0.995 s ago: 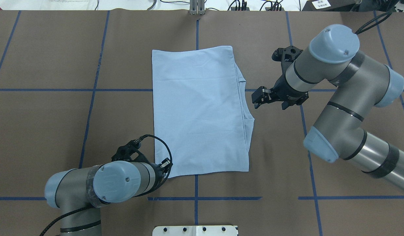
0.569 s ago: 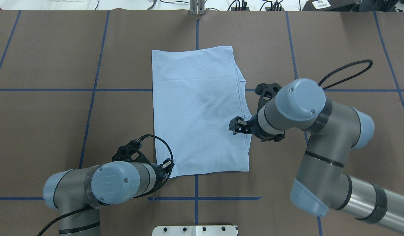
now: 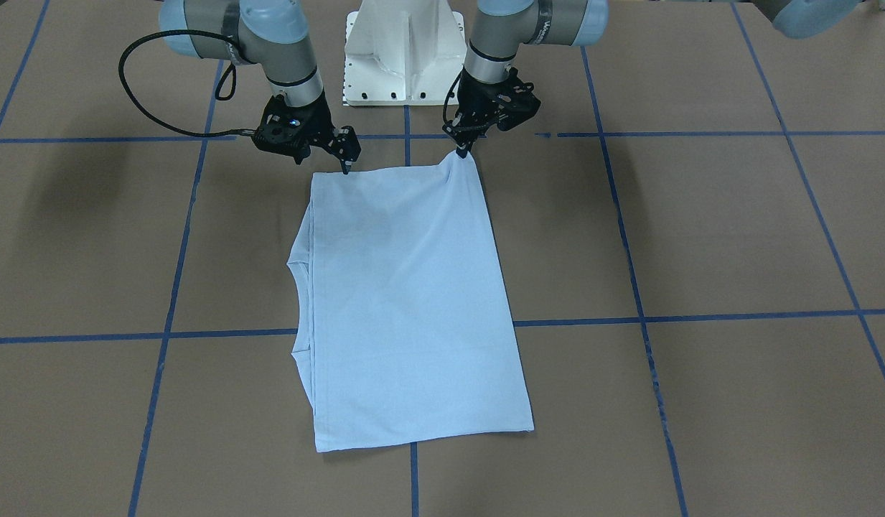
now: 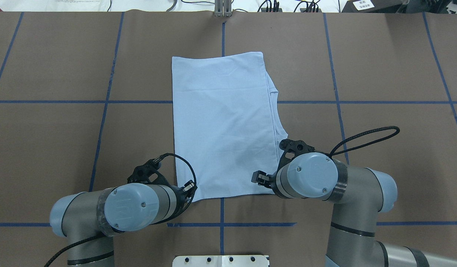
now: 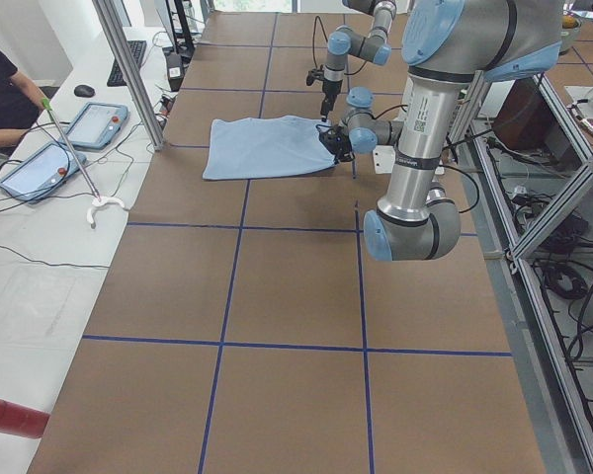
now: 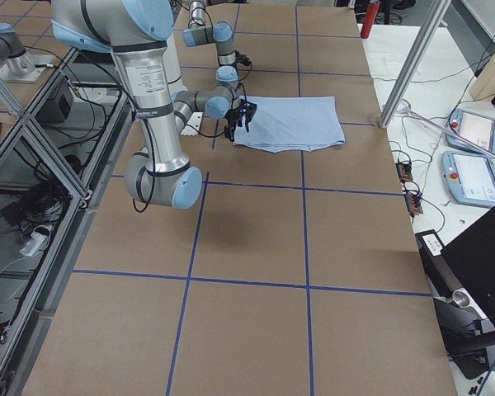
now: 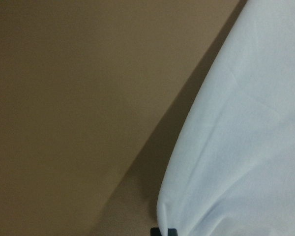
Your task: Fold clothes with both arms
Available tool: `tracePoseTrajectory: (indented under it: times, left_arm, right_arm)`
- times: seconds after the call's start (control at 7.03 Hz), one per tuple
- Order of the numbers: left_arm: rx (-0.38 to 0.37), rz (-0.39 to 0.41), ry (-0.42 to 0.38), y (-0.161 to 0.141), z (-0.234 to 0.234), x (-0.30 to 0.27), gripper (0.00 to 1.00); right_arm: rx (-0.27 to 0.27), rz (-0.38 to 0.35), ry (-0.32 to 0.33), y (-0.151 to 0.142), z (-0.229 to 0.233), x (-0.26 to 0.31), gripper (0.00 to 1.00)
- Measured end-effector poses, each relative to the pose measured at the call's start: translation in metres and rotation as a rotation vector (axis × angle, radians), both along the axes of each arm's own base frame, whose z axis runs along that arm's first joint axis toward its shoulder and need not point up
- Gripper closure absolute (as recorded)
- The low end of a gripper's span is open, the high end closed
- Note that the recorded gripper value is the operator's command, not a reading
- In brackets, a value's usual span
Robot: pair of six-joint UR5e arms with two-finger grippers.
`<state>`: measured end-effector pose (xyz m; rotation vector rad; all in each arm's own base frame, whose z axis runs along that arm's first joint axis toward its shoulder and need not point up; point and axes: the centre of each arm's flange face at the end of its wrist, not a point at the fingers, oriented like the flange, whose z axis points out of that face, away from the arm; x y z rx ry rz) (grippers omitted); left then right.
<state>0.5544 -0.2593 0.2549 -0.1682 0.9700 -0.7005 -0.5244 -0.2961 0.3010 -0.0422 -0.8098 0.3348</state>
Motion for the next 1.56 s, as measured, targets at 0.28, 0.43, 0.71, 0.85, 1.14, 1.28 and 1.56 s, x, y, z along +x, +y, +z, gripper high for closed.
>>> tracePoseTrajectory:
  times: [0.28, 0.43, 0.71, 0.85, 1.14, 1.28, 1.56]
  left_arm:
    - [0.001, 0.001, 0.005, 0.0, -0.003, 0.0, 1.0]
    - [0.002, 0.0, 0.011, 0.0, -0.006, 0.0, 1.0]
    - [0.003, 0.0, 0.015, 0.0, -0.009, 0.0, 1.0]
    - [0.003, 0.0, 0.015, 0.0, -0.009, 0.0, 1.0]
    - [0.004, 0.001, 0.016, 0.0, -0.009, 0.0, 1.0]
    - [0.004, 0.001, 0.015, 0.0, -0.009, 0.0, 1.0]
    - [0.004, -0.001, 0.014, 0.0, -0.008, 0.0, 1.0]
  right_arm:
    - [-0.005, 0.004, 0.033, -0.003, 0.014, -0.009, 0.0]
    - [-0.007, 0.008, 0.046, -0.005, 0.019, -0.013, 0.0]
    - [-0.007, 0.013, 0.044, -0.008, 0.017, -0.016, 0.0]
    - [-0.005, 0.015, 0.04, -0.009, 0.013, -0.017, 0.0]
    - [-0.006, 0.014, 0.047, -0.011, 0.015, -0.023, 0.0]
    - [-0.008, 0.014, 0.052, -0.013, 0.015, -0.029, 0.0]
    - [-0.011, 0.016, 0.054, -0.017, 0.012, -0.039, 0.0]
